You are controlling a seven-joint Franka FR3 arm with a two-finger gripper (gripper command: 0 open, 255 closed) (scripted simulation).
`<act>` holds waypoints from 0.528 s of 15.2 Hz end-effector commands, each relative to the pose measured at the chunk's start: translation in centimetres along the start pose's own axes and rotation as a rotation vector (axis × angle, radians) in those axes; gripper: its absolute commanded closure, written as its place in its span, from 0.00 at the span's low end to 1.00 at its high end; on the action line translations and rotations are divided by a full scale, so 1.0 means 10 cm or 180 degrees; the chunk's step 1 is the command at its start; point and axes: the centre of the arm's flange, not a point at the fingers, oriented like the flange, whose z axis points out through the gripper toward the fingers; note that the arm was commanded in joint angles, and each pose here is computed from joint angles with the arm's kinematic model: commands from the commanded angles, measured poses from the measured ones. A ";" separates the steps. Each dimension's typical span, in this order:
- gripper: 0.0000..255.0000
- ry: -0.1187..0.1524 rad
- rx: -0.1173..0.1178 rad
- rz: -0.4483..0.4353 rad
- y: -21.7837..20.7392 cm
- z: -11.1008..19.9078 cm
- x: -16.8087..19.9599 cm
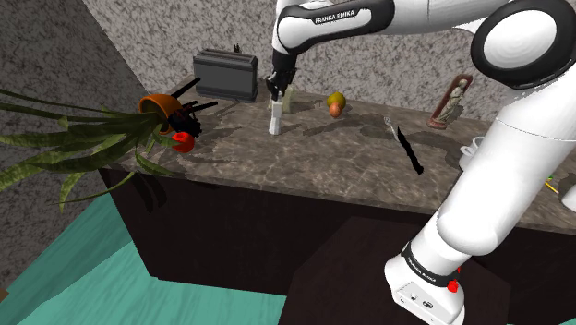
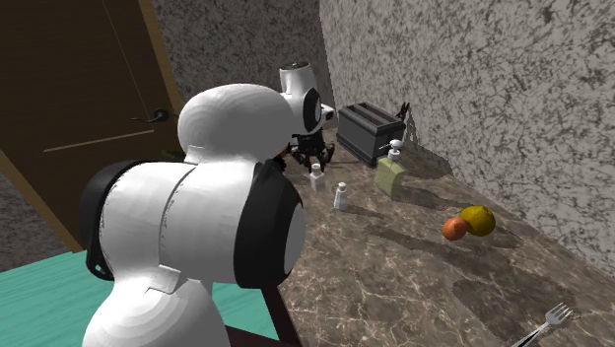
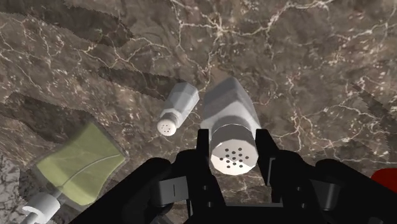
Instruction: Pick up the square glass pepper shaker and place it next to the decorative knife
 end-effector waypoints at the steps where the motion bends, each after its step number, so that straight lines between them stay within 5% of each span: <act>1: 1.00 -0.0001 0.0000 0.0000 0.02 -0.11 0.03; 8: 1.00 -0.0001 0.0000 0.0000 0.31 -0.29 -0.24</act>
